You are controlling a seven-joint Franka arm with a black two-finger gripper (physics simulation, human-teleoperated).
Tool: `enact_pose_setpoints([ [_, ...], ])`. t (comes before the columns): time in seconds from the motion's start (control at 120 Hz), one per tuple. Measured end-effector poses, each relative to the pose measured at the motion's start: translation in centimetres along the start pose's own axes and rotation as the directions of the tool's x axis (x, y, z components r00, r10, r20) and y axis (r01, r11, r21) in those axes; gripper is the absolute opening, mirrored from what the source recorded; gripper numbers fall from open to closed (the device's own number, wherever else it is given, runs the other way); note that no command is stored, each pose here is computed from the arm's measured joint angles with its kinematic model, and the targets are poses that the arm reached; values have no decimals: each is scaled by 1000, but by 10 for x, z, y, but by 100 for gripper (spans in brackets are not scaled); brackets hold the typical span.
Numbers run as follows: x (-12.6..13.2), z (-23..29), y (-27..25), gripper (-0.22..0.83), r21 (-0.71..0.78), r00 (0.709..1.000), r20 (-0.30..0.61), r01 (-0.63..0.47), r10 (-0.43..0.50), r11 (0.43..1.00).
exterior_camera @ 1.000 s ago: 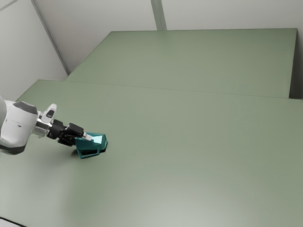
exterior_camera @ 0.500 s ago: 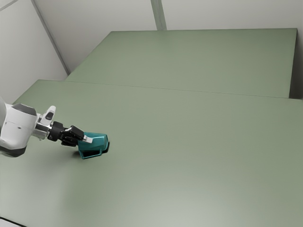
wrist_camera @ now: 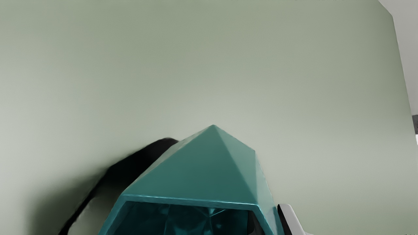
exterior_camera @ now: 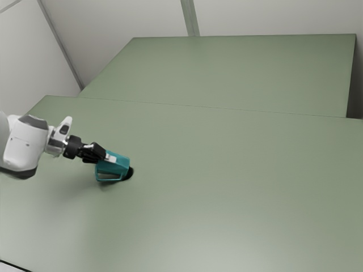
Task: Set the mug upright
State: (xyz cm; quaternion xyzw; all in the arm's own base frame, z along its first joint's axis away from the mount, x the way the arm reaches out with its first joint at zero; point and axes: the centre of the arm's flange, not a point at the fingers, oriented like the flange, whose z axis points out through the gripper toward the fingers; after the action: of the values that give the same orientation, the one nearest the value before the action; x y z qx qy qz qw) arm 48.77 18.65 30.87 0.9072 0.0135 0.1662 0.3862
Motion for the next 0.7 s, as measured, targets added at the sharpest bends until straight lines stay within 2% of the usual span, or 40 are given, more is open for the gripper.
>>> enact_pose_setpoints([
  [0.233, 31, 19, 40, -16, -27, 995, 20, -101, 102, 994],
  [0.392, 62, 41, 86, -16, -6, 972, 84, -220, 220, 975],
  [0.475, 75, 54, 122, -16, 43, 933, 175, -327, 315, 944],
  [0.583, 82, 66, 155, -16, 141, 855, 326, -467, 404, 873],
  [0.658, 87, 70, 169, -17, 212, 797, 422, -550, 432, 808],
  [0.7, 89, 70, 171, -17, 248, 775, 463, -580, 430, 776],
])
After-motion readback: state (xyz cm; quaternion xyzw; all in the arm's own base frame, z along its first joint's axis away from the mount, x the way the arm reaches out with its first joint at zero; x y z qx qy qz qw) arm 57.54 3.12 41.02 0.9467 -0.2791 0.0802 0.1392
